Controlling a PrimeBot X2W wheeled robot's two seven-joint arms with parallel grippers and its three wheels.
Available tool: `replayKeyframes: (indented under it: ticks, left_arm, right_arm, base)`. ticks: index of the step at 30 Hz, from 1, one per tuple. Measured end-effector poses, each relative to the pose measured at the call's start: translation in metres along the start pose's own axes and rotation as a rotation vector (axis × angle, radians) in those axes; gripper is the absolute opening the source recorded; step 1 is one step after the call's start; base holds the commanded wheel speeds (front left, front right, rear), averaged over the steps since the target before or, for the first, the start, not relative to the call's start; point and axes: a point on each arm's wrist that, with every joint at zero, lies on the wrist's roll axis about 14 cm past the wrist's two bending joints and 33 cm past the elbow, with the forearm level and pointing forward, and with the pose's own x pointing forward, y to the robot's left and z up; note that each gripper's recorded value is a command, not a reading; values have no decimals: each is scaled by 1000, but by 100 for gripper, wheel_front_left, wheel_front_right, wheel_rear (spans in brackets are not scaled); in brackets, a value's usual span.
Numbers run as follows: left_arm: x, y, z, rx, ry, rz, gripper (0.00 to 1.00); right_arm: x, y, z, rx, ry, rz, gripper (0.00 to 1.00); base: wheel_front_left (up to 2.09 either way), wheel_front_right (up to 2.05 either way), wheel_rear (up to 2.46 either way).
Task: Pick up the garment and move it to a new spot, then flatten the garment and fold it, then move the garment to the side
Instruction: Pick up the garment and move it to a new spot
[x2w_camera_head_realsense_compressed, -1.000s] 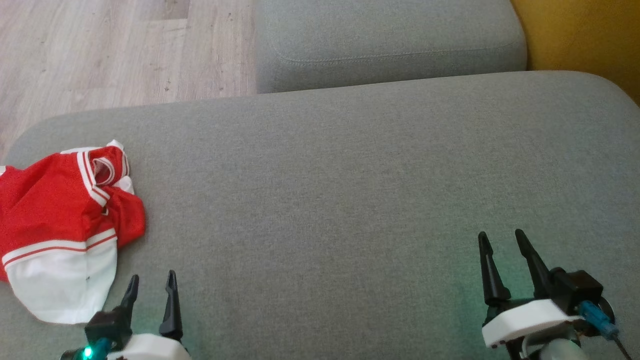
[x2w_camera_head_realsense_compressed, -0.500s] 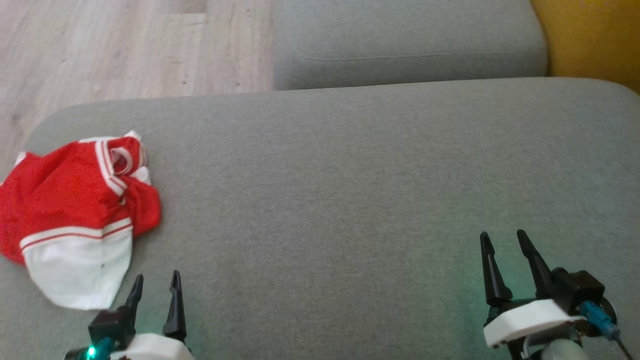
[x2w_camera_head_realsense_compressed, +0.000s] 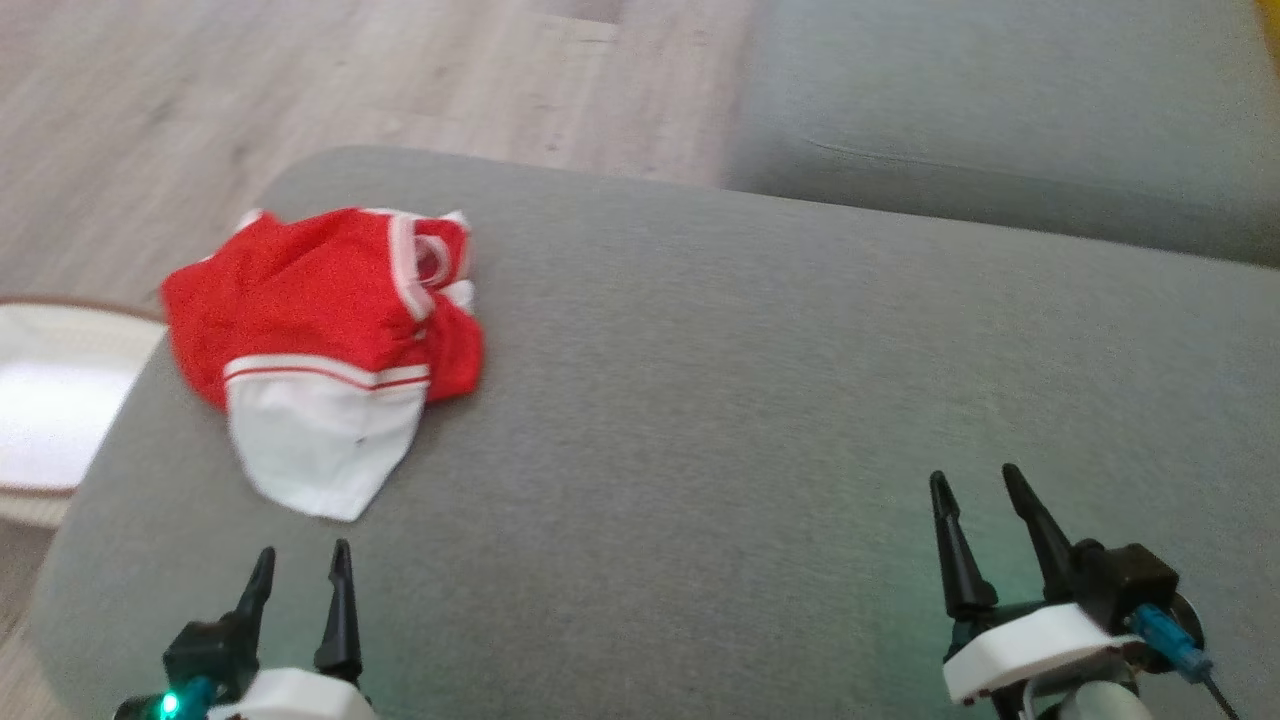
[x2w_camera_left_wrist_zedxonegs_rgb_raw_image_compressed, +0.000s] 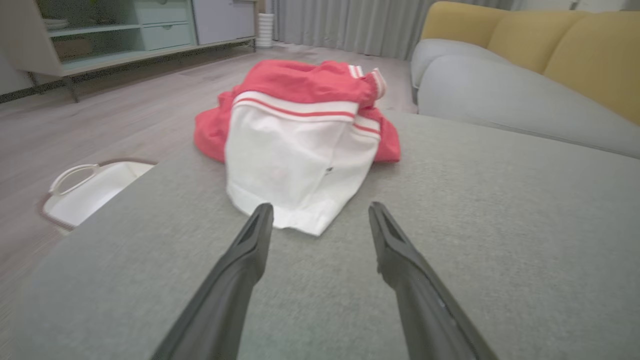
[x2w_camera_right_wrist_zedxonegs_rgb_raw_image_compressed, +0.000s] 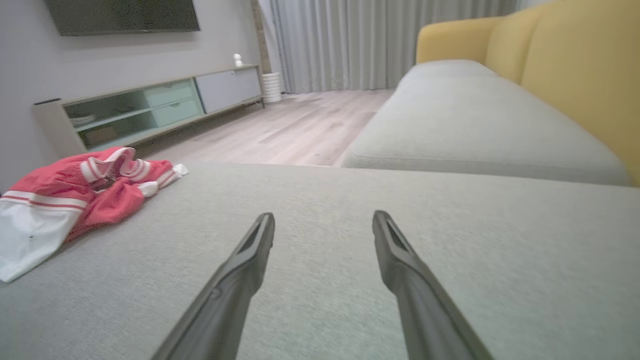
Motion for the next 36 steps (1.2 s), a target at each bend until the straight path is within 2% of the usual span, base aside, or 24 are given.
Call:
replayKeyframes:
  ticks: [6,11,18,23,27,31,36]
  left_arm:
    - [-25,31,-4,-31,-5,97,100]
    - [-17,22,6,-38,-6,67,100]
    - [52,-35,58,53,-9,-149,100]
    - [116,-63,101,182,-13,-231,100]
    - [154,-69,85,265,127,-214,100]
    - [175,-49,55,366,275,-129,100]
    - [188,-35,44,407,329,-68,100]
  right_arm:
    - [15,36,-2,-6,10,112,100]
    - [17,42,-7,6,23,130,100]
    - [39,31,1,28,-10,118,100]
    - [52,9,7,36,-39,76,100]
    - [49,-10,1,54,-28,22,100]
    - [39,-31,-6,65,-13,-41,100]
    - [30,-49,-9,70,-7,-100,100]
  base:
    - [0,0,0]
    - [0,0,0]
    - [0,0,0]
    - [0,0,0]
    - [0,0,0]
    - [0,0,0]
    - [0,0,0]
